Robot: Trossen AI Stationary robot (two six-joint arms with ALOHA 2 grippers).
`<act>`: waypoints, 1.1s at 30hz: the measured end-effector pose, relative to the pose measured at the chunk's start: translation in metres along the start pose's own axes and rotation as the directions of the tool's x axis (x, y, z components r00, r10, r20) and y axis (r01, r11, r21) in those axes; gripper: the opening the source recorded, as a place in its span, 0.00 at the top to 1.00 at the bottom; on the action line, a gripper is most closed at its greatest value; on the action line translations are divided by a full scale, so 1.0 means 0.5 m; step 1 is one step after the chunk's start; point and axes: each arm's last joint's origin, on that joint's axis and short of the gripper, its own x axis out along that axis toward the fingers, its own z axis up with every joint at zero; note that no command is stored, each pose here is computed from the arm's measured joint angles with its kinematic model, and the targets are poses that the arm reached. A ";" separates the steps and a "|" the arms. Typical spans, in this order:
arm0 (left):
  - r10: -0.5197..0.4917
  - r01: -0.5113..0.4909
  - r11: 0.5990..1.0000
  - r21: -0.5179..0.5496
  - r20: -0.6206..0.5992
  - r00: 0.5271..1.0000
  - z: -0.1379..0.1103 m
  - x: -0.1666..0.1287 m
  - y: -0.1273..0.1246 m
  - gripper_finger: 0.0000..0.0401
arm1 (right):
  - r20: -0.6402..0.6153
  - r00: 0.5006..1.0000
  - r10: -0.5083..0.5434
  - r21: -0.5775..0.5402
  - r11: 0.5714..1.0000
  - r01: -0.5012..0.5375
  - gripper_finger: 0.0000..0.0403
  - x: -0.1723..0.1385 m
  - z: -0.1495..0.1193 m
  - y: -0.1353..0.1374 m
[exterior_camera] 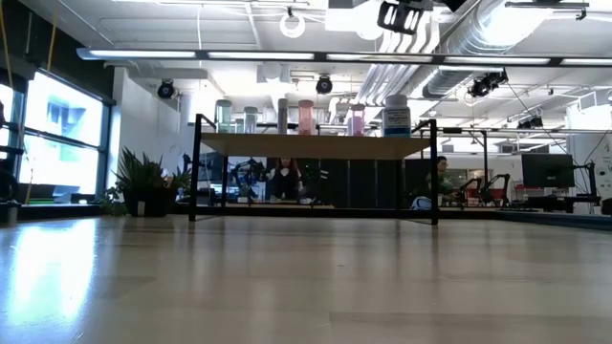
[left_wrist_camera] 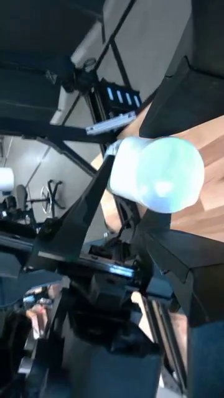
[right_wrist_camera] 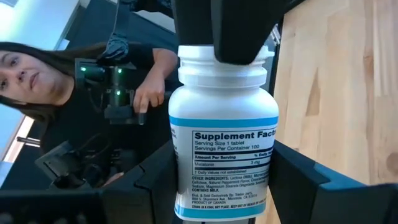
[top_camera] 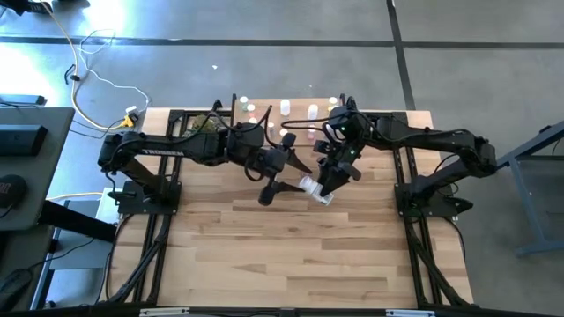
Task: Pick and place medicine bottles onto shelf by color
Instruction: Put the white blue pill bottle on the shelf
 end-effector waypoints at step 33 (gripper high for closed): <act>-0.047 0.047 0.999 -0.006 0.009 0.999 0.001 0.001 -0.006 0.58 | 0.045 0.999 0.027 -0.052 0.998 -0.025 0.53 -0.002 0.016 0.010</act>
